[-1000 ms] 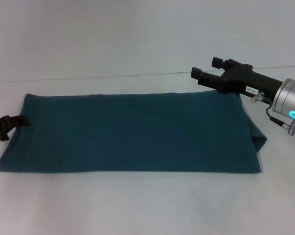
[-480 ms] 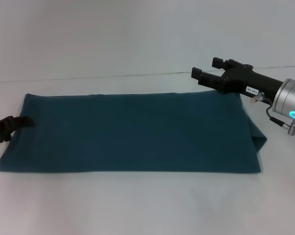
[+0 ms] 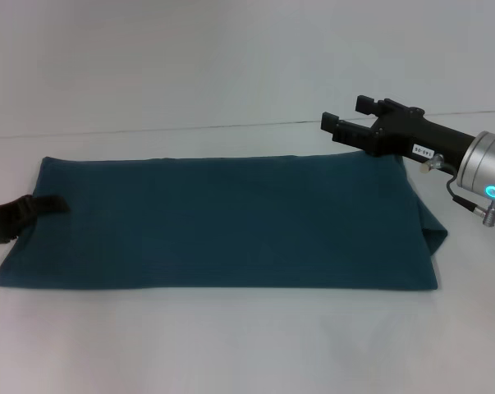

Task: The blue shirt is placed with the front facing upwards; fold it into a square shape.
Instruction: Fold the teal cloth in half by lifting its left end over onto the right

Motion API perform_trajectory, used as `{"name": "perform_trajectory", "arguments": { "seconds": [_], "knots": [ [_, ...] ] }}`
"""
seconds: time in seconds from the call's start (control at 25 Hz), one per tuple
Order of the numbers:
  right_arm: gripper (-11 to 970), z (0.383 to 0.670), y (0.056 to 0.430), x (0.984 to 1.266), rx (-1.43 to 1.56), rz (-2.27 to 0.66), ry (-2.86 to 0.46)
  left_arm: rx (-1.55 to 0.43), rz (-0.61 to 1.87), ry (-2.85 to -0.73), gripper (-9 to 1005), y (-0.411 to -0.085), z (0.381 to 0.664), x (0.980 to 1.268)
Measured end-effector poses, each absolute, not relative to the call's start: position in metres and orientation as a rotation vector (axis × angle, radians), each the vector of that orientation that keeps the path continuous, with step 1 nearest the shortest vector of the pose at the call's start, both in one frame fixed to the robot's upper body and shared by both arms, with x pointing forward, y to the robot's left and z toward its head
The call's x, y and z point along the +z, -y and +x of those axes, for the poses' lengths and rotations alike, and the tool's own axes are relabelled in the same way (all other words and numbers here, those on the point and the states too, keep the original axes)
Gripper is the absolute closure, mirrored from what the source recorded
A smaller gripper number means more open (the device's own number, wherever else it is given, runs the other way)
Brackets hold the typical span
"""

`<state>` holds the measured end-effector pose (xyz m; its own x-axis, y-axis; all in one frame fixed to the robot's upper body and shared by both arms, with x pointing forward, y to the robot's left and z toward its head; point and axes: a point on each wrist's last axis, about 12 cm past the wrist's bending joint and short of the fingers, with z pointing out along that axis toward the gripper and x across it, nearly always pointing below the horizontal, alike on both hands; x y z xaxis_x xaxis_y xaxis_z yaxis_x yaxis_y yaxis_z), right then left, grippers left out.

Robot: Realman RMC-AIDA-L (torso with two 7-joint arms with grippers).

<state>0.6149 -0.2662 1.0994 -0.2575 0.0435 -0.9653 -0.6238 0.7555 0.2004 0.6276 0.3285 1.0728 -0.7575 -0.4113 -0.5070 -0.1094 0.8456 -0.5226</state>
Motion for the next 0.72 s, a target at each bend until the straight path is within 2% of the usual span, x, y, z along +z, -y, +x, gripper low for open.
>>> {"name": "perform_trajectory", "arguments": {
  "seconds": [0.4, 0.72],
  "knots": [
    [76, 0.6137, 0.2660, 1.0993, 0.686, -0.461, -1.726, -0.638, -0.390, -2.377, 124, -0.3288, 0.6280, 1.0738],
    [76, 0.6133, 0.2661, 1.0992, 0.689, -0.461, -1.725, -0.648, -0.393, -2.378, 168, -0.3292, 0.6279, 1.0746]
  ]
}}
